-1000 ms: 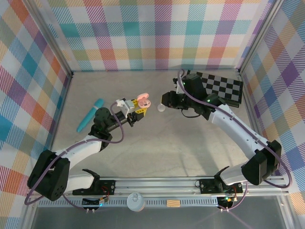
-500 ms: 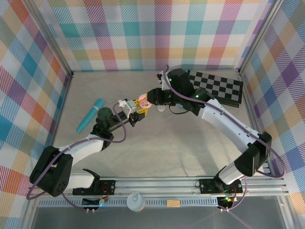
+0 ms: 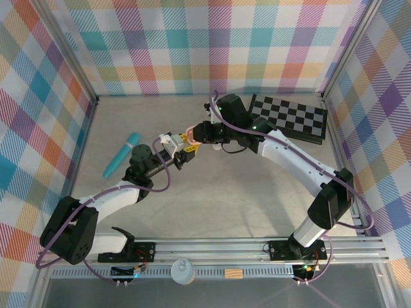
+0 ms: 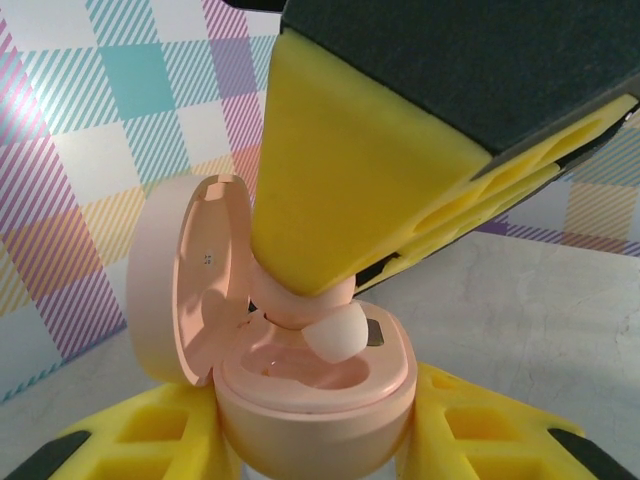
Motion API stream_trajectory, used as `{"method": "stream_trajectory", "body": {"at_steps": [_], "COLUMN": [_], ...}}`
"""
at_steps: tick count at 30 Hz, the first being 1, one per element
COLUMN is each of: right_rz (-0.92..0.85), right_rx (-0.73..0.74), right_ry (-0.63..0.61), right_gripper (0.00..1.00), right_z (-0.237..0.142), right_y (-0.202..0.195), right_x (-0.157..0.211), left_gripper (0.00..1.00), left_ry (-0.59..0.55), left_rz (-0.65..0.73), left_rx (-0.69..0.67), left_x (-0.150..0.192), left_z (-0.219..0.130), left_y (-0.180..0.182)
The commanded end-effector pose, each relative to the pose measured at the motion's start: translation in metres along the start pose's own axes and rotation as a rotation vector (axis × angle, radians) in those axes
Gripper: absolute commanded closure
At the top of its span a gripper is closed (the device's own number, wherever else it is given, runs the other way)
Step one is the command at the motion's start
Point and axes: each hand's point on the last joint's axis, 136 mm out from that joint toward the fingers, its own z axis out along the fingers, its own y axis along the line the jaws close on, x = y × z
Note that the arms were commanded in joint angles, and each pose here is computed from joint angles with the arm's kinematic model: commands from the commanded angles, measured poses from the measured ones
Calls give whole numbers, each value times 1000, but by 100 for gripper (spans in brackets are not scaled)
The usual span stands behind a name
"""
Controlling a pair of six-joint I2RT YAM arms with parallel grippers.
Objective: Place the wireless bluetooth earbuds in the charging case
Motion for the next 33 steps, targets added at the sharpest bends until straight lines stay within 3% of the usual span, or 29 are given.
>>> {"method": "stream_trajectory", "body": {"at_steps": [1, 17, 22, 33], "right_rz": [-30, -20, -51, -130], "right_rx": [-54, -34, 7, 43], "right_ry": [-15, 24, -11, -123], "right_gripper": [82, 81, 70, 58], "right_z": [-1, 11, 0, -42], "right_y": [19, 12, 10, 19], "right_x": [-8, 5, -1, -16], "left_gripper": [64, 64, 63, 63], "left_ry": [-45, -48, -48, -61], "left_rz": [42, 41, 40, 40], "left_rx": [2, -13, -9, -14], "left_x": [-16, -20, -21, -23], "left_z": [0, -2, -3, -5], "left_y": [-3, 0, -2, -2]}}
